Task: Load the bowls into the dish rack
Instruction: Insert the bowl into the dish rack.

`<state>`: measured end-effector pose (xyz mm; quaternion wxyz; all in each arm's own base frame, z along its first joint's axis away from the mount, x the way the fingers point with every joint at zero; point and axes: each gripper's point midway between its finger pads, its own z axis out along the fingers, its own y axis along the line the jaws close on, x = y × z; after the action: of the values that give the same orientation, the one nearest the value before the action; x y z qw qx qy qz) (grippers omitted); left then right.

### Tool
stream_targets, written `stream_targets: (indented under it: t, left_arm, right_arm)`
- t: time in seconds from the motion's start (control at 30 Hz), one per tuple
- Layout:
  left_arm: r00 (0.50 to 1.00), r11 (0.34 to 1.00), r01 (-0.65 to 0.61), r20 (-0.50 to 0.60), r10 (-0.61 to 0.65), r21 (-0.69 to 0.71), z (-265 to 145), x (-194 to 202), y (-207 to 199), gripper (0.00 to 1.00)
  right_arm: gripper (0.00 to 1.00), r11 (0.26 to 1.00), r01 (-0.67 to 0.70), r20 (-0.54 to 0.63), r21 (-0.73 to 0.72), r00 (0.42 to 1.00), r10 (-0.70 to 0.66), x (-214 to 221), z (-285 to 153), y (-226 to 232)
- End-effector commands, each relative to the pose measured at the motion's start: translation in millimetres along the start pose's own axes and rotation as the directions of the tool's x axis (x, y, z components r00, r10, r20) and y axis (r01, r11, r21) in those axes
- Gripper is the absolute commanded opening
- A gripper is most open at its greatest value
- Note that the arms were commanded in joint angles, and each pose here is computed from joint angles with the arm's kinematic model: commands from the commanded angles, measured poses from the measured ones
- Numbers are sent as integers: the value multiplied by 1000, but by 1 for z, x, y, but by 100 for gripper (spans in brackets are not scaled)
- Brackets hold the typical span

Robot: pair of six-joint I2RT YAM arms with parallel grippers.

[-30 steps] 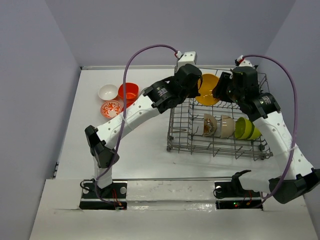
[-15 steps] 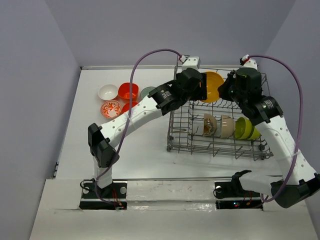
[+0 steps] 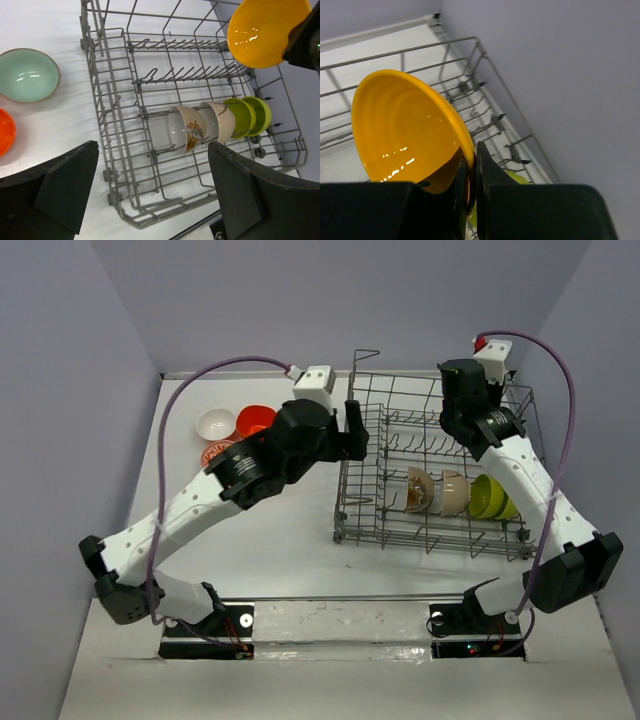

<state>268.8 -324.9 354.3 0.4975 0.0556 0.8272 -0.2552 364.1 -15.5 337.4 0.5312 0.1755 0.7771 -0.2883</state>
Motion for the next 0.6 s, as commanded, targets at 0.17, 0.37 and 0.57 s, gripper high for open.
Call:
stream_targets:
  t: [0.17, 0.37, 0.57]
  left_arm:
    - [992, 1000, -28, 125, 28, -4, -95, -7, 71, 99]
    - [988, 994, -65, 131, 77, -93, -112, 18, 124, 99]
    - [986, 988, -96, 122, 111, -124, -98, 31, 152, 99]
  right_arm:
    - [1, 886, 140, 51, 442, 982, -181, -19, 30, -42]
    - [1, 828, 180, -4, 530, 978, -210, -12, 64, -59]
    - [1, 770, 251, -2, 586, 951, -309, -14, 67, -71]
